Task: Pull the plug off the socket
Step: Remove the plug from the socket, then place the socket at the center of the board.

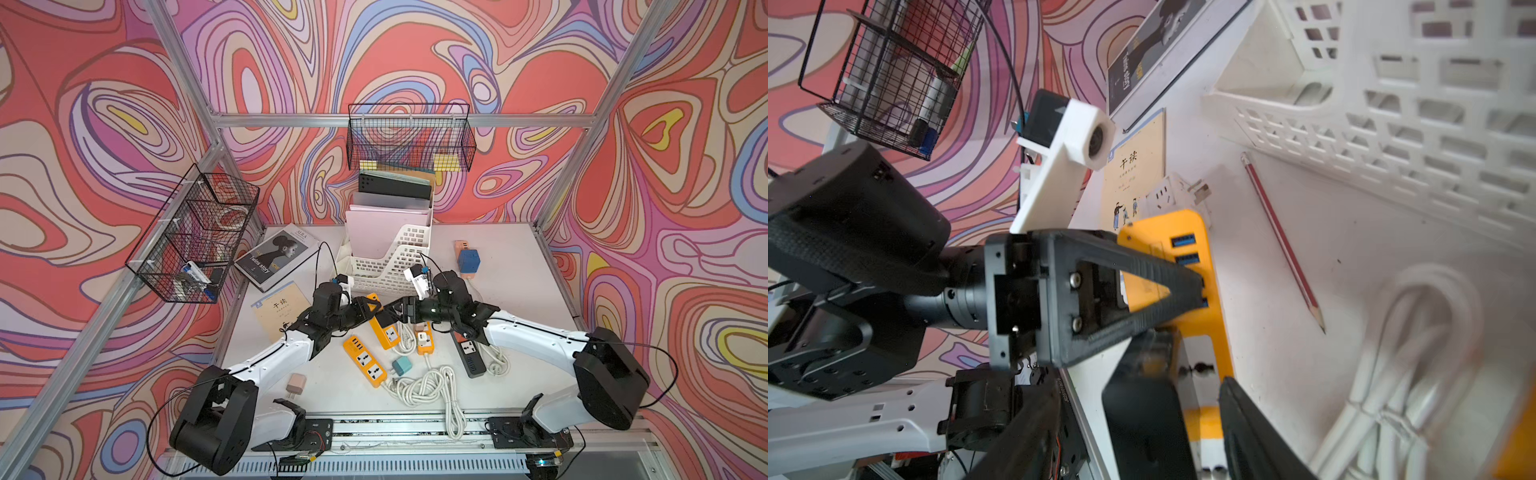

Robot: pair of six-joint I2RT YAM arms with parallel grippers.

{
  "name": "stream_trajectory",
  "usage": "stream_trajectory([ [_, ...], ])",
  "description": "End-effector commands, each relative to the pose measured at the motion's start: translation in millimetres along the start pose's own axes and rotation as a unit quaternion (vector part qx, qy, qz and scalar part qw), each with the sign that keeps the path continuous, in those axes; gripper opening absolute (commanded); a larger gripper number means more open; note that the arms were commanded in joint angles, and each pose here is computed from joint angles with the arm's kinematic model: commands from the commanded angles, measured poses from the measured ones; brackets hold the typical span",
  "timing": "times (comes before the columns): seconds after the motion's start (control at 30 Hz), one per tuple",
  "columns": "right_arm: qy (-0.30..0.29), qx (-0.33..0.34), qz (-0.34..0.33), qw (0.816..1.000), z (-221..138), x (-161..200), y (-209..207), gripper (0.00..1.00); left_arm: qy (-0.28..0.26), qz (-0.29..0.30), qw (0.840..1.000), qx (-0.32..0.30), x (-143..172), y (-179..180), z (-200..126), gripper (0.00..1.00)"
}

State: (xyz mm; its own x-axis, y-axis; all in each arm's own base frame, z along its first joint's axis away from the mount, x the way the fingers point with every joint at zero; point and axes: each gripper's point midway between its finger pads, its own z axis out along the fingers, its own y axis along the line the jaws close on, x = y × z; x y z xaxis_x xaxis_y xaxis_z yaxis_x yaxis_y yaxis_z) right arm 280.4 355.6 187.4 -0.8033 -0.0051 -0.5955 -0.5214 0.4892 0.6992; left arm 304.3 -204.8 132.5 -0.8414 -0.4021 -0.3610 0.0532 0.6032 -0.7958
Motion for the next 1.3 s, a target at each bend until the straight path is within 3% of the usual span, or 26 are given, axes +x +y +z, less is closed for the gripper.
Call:
stream_trajectory([
  [0.0, 0.045, 0.007, -0.014, 0.999, 12, 13, -8, 0.56, 0.003, 0.016, 0.999, 0.040, -6, -29, -5, 0.00],
  [0.27, 0.091, 0.022, -0.054, 0.994, 24, 28, -5, 0.39, -0.005, -0.005, 1.000, 0.027, -10, -24, -3, 0.00],
  [0.5, 0.093, 0.070, -0.067, 0.991, 18, 27, -15, 0.04, -0.009, -0.012, 1.000, -0.022, -11, -7, -3, 0.00],
  [0.6, 0.073, 0.088, -0.069, 0.991, 7, 22, -16, 0.02, -0.018, -0.023, 0.998, -0.062, -12, 9, -4, 0.00],
  [0.7, 0.055, 0.058, -0.070, 0.994, 6, 23, 2, 0.00, -0.018, -0.032, 0.995, -0.097, -15, 23, -1, 0.00],
  [0.8, 0.073, 0.077, -0.095, 0.990, 14, 34, 15, 0.00, -0.011, -0.025, 0.994, -0.110, -16, 29, 9, 0.00],
  [0.87, 0.047, 0.104, -0.034, 0.993, 2, 26, -11, 0.00, -0.009, -0.023, 0.994, -0.105, -18, 31, 14, 0.00],
  [0.93, -0.014, 0.078, 0.031, 0.996, -24, 3, -32, 0.00, -0.008, -0.026, 0.995, -0.093, -19, 31, 18, 0.00],
  [1.13, -0.015, 0.041, -0.032, 0.999, -46, -1, -11, 0.02, -0.013, -0.037, 0.996, -0.086, -23, 38, 25, 0.00],
  [1.27, -0.026, 0.033, -0.033, 0.999, -48, -4, -7, 0.02, -0.012, -0.047, 0.995, -0.090, -25, 43, 33, 0.00],
])
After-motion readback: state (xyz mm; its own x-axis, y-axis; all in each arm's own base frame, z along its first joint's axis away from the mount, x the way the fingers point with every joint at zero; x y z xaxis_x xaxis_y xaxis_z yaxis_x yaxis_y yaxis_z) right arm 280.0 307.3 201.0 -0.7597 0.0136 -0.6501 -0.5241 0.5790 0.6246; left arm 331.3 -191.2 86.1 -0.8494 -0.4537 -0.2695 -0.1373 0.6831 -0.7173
